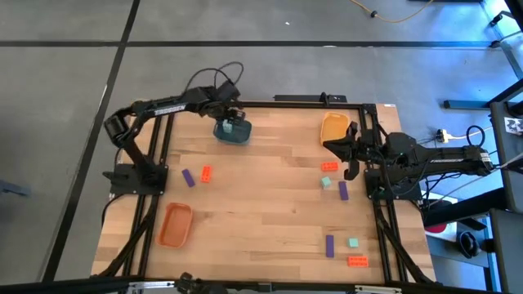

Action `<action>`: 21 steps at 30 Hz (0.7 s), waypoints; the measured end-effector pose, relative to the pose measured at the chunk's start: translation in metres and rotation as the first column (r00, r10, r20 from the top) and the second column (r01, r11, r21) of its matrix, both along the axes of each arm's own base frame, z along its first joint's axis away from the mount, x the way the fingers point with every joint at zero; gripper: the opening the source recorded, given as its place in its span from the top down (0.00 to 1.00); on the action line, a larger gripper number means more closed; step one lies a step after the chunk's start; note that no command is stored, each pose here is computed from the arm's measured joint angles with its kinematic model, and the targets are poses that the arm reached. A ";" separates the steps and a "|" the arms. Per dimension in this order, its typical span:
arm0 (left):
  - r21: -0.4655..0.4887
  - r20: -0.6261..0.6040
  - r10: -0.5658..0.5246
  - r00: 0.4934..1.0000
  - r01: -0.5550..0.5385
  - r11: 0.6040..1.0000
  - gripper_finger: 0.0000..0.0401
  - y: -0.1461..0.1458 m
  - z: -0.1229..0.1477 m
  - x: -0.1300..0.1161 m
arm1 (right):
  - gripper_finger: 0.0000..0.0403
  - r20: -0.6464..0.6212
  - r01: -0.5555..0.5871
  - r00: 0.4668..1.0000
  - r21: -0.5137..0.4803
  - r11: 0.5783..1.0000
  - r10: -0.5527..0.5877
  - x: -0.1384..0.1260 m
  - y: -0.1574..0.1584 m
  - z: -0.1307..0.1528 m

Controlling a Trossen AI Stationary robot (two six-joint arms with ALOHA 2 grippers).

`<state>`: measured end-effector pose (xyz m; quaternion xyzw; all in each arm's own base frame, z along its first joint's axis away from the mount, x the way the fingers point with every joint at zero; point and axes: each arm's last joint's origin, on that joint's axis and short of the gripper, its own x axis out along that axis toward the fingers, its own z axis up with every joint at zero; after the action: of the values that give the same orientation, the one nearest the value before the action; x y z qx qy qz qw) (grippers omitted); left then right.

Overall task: Sort & place blocks by color
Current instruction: Put the top right sky blue block into the blue bin

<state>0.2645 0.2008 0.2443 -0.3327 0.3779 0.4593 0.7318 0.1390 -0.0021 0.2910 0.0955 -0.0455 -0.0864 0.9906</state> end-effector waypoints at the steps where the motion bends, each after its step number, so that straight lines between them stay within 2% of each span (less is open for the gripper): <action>1: 0.029 0.026 -0.015 1.000 0.014 0.999 0.52 -0.002 0.011 -0.003 | 0.94 0.008 -0.001 1.000 0.013 1.000 0.001 0.000 0.000 0.001; 4: 0.122 0.096 -0.087 0.992 0.075 0.990 0.52 -0.015 0.043 -0.014 | 0.94 0.035 -0.005 0.999 0.049 0.999 0.004 0.000 0.000 0.002; 6: 0.208 0.149 -0.169 0.974 0.136 0.969 0.52 -0.031 0.066 -0.021 | 0.94 0.041 -0.007 0.999 0.064 0.998 0.004 0.000 0.000 0.003; 10: 0.386 0.292 -0.345 0.892 0.220 0.896 0.52 -0.075 0.094 -0.033 | 0.94 0.048 -0.012 0.999 0.104 0.995 0.007 0.000 0.000 0.003; 13: 0.499 0.402 -0.471 0.785 0.244 0.831 0.53 -0.110 0.094 -0.042 | 0.94 0.050 -0.014 0.999 0.124 0.992 0.008 0.000 0.000 0.003; 15: 0.557 0.463 -0.551 0.694 0.256 0.790 0.53 -0.134 0.083 -0.052 | 0.94 0.051 -0.014 0.999 0.125 0.992 0.008 0.000 0.000 0.003; 21: 0.668 0.619 -0.674 0.403 0.181 0.721 0.53 -0.179 0.047 -0.079 | 0.94 0.050 -0.014 0.999 0.125 0.992 0.008 0.000 0.000 0.002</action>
<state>0.1852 0.0221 0.2910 -0.1924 -0.0771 0.1090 0.9722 0.1393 -0.0021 0.2934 0.1599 -0.0639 -0.0813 0.9817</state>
